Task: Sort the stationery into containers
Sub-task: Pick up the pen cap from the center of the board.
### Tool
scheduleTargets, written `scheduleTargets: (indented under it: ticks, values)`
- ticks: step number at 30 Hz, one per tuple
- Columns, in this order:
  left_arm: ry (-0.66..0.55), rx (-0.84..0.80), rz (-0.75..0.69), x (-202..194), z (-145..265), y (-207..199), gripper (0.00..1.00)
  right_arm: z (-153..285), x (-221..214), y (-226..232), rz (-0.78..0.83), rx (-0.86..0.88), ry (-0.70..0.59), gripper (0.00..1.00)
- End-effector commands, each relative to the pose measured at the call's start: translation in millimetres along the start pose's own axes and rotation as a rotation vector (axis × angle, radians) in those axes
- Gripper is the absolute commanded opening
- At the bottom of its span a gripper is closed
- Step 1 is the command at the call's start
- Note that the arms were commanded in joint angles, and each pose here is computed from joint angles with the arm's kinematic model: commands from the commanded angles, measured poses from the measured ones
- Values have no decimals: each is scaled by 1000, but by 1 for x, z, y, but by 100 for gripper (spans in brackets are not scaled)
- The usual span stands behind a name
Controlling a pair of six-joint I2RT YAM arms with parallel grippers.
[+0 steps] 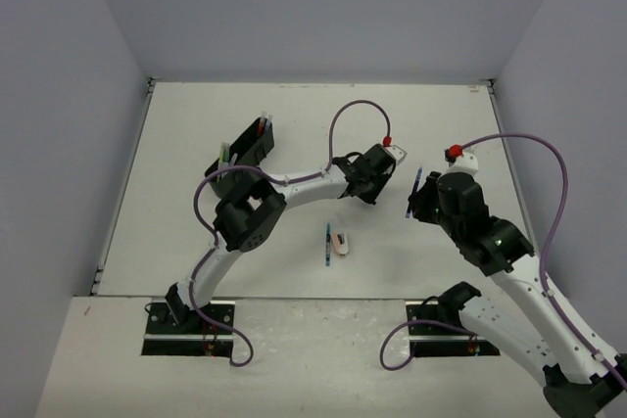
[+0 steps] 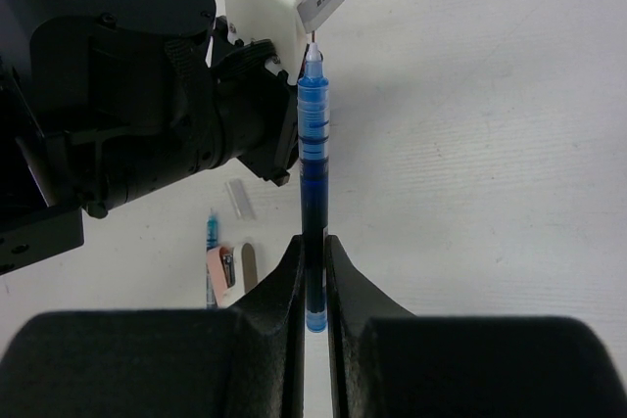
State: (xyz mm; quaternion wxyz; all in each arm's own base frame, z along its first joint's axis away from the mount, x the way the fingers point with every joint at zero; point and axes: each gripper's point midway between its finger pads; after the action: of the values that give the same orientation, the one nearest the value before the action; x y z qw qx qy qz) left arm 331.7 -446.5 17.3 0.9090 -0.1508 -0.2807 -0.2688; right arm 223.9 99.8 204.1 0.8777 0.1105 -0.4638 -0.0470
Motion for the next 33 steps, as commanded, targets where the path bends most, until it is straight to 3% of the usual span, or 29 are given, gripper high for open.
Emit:
scheduleTargets:
  ticks: [1, 3, 6, 11, 27, 30, 33]
  values:
    - [66, 36, -18, -26, 3, 8, 14, 0, -1, 2, 10, 12, 9, 0]
    - [75, 30, -21, -27, 5, 8, 25, -1, -1, 2, 11, 11, 12, 0]
    - [79, 24, -23, -29, 6, 8, 22, -1, -1, 2, 12, 13, 13, 0]
    - [97, 23, -21, -35, 6, 8, 30, -1, -2, 2, 14, 15, 15, 0]
    - [160, 52, -16, -52, 7, 15, 29, 0, -3, 5, 20, 30, 20, 0]
    - [177, 60, -14, -58, 4, 17, 19, 0, -2, 5, 20, 30, 19, 0]
    - [190, 73, -13, -61, 4, 19, 16, 0, -2, 5, 23, 30, 20, 0]
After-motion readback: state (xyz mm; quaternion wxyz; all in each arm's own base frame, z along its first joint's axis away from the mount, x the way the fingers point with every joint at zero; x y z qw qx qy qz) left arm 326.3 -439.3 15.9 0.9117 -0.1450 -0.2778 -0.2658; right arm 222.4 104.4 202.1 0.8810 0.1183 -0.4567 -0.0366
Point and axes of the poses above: each gripper's point midway between its finger pads, its own z axis back along the fingers, its own y axis along the line the jaws close on, x = y × z, and after that the axes turned 7 degrees about z, right-handed
